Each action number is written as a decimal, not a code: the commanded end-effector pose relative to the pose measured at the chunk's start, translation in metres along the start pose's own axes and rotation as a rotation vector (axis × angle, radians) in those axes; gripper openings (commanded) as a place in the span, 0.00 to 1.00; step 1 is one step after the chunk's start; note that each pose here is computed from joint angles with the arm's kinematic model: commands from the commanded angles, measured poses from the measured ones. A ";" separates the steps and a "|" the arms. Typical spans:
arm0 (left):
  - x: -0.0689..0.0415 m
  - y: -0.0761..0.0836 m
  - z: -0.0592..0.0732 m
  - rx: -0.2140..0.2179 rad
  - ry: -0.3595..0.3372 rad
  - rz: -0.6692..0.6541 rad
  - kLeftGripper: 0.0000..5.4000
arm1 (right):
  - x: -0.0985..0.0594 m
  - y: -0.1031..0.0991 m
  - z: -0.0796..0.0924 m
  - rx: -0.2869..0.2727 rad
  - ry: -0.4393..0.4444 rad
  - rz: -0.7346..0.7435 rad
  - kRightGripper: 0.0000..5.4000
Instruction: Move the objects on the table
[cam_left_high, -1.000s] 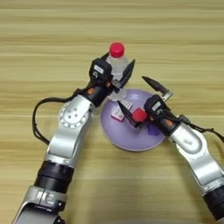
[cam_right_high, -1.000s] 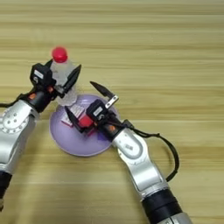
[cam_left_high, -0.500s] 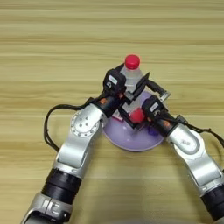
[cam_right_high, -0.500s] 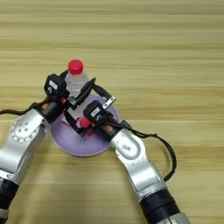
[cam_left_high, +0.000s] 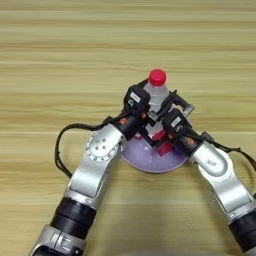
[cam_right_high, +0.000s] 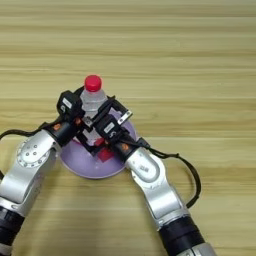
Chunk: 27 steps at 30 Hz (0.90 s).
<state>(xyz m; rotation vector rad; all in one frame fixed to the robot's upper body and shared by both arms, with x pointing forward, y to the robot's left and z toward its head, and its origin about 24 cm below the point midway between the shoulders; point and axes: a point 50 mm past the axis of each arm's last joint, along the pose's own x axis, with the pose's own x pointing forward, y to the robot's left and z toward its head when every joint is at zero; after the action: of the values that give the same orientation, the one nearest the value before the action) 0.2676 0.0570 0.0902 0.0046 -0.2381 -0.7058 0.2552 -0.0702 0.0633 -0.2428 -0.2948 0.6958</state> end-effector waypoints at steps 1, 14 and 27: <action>0.004 -0.001 0.009 -0.003 -0.040 -0.002 0.57 | 0.005 0.004 -0.005 0.071 0.022 0.020 1.00; 0.004 0.001 0.007 -0.004 -0.037 0.003 0.57 | 0.006 0.003 -0.002 0.149 0.007 0.018 0.87; 0.003 0.003 0.003 -0.006 -0.022 0.011 0.57 | 0.006 0.000 0.001 0.150 -0.002 0.001 0.87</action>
<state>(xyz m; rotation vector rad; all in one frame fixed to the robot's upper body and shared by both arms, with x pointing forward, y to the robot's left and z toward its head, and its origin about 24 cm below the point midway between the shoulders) 0.2691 0.0597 0.0895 -0.0040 -0.2343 -0.6893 0.2584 -0.0682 0.0598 -0.1070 -0.2281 0.7132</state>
